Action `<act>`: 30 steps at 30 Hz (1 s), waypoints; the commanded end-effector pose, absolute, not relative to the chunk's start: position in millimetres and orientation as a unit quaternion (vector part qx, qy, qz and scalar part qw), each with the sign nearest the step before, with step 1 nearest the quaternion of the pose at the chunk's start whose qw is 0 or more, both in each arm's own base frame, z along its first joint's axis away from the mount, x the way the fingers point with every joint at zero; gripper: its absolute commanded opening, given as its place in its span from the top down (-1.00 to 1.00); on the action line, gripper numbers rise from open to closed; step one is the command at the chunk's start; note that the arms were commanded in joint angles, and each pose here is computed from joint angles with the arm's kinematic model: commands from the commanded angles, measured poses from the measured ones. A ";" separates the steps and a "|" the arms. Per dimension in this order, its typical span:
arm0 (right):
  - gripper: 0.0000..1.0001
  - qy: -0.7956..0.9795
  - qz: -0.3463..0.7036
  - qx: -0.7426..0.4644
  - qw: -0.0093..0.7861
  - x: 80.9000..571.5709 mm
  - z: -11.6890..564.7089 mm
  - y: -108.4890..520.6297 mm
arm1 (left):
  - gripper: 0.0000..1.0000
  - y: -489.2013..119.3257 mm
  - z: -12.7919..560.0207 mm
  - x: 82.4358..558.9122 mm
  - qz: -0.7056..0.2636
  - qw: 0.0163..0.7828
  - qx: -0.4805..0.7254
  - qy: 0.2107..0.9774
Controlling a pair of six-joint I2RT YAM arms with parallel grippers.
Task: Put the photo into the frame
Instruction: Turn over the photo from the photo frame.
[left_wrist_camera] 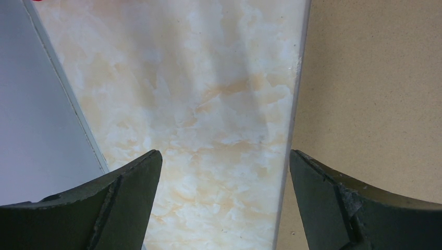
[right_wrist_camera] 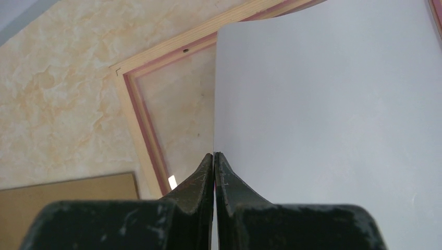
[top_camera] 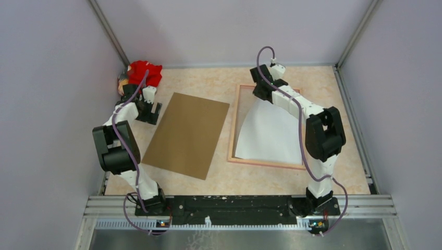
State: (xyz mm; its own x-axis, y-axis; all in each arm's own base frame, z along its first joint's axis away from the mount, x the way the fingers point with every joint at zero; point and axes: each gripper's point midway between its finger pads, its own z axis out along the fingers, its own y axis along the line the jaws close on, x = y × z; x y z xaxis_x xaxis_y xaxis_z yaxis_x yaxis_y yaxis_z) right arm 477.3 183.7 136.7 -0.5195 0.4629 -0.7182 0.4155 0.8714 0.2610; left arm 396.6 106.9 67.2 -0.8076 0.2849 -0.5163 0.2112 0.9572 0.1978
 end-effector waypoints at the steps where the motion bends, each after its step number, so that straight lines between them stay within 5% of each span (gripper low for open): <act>1: 1.00 0.859 0.039 0.234 0.454 481.2 171.9 177.8 | -0.97 104.6 69.3 401.7 0.064 0.294 0.138 0.944; 4: 0.79 0.864 0.045 0.225 0.449 481.3 168.6 180.6 | -0.98 104.7 68.1 401.3 0.064 0.292 0.138 0.944; 8: 0.02 0.871 0.070 0.209 0.439 483.5 165.9 192.9 | -0.97 105.5 68.6 401.0 0.064 0.292 0.137 0.944; 12: -0.41 0.874 0.085 0.197 0.436 485.4 165.1 200.8 | -0.97 106.1 69.6 400.8 0.067 0.292 0.139 0.944; 18: -0.66 0.878 0.103 0.181 0.431 486.3 164.0 209.8 | -0.98 106.4 67.5 400.7 0.068 0.290 0.140 0.944; 30: -0.65 0.880 0.181 0.139 0.418 467.7 169.9 247.6 | -0.97 107.0 65.2 399.8 0.068 0.284 0.148 0.945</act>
